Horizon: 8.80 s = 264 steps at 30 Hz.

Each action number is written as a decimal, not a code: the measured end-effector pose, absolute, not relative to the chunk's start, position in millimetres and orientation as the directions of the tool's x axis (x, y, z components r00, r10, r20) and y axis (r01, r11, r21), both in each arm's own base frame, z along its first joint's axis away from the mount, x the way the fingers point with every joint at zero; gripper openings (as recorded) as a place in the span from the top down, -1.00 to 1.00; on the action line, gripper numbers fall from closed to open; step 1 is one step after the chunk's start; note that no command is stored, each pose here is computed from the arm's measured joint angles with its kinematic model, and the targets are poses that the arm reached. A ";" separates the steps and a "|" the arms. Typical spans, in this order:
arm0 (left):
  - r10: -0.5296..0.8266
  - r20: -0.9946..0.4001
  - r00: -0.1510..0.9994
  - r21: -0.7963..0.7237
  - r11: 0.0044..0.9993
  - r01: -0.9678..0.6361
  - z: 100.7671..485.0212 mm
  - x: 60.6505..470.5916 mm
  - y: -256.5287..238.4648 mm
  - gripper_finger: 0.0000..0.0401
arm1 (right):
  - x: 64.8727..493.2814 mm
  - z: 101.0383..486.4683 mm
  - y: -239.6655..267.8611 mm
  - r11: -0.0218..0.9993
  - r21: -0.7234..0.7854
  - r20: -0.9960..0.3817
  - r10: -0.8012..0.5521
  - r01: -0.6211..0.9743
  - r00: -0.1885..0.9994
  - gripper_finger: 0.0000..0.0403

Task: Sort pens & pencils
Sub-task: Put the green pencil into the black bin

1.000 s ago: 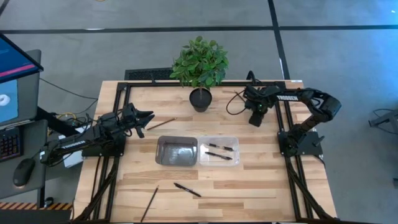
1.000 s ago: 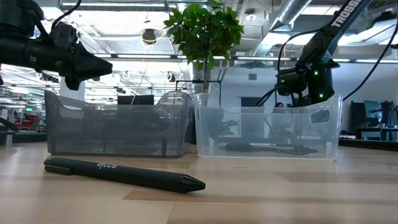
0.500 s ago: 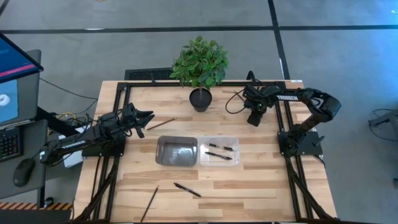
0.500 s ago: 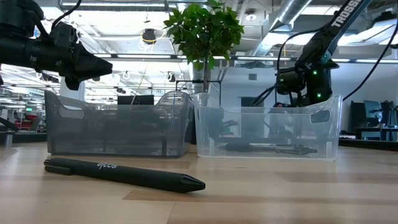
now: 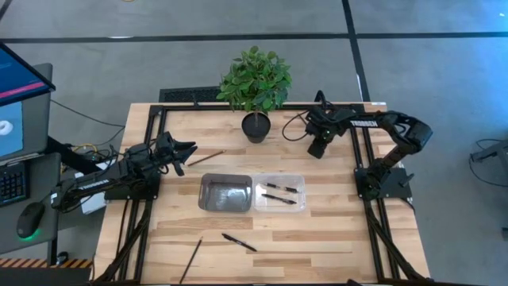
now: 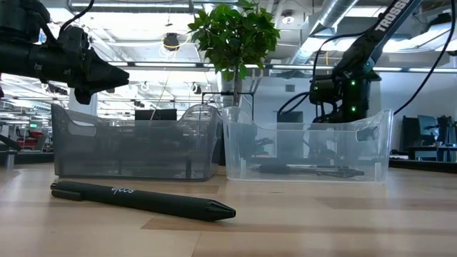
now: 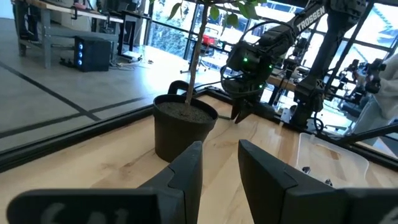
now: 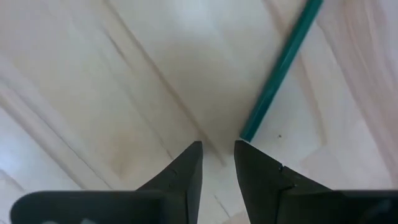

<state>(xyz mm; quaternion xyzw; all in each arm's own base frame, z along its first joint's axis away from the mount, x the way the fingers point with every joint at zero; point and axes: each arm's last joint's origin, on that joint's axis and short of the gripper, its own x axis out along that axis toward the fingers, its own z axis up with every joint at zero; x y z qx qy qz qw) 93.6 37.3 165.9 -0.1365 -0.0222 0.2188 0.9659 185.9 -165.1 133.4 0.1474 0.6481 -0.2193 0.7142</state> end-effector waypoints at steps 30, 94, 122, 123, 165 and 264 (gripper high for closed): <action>0.431 -0.015 0.902 -0.317 0.853 -0.413 166.0 93.6 37.3 0.53 | 191.2 125.8 -162.0 0.604 -0.059 -0.993 -0.114 0.795 0.013 0.40; 0.517 -0.001 0.856 -0.355 0.800 -0.484 167.4 92.2 39.8 0.53 | 189.6 125.8 -166.2 0.394 -0.052 -0.989 -0.146 0.918 0.006 0.41; 0.515 -0.001 0.857 -0.355 0.801 -0.482 167.4 92.3 39.8 0.53 | 191.2 125.7 -165.0 0.425 -0.071 -0.988 -0.152 0.902 -0.006 0.41; 0.515 -0.002 0.857 -0.355 0.801 -0.482 167.4 92.3 39.8 0.53 | 191.0 125.8 -164.8 0.425 -0.072 -0.989 -0.149 0.902 -0.008 0.41; 0.514 -0.002 0.858 -0.380 0.793 -0.476 167.4 92.3 39.7 0.53 | 191.2 126.0 -175.3 0.558 -0.090 -0.976 -0.213 0.825 0.038 0.41; 0.514 -0.002 0.858 -0.379 0.793 -0.476 167.4 92.3 39.7 0.53 | 199.6 125.2 -171.3 0.675 -0.102 -0.972 -0.223 0.730 0.070 0.47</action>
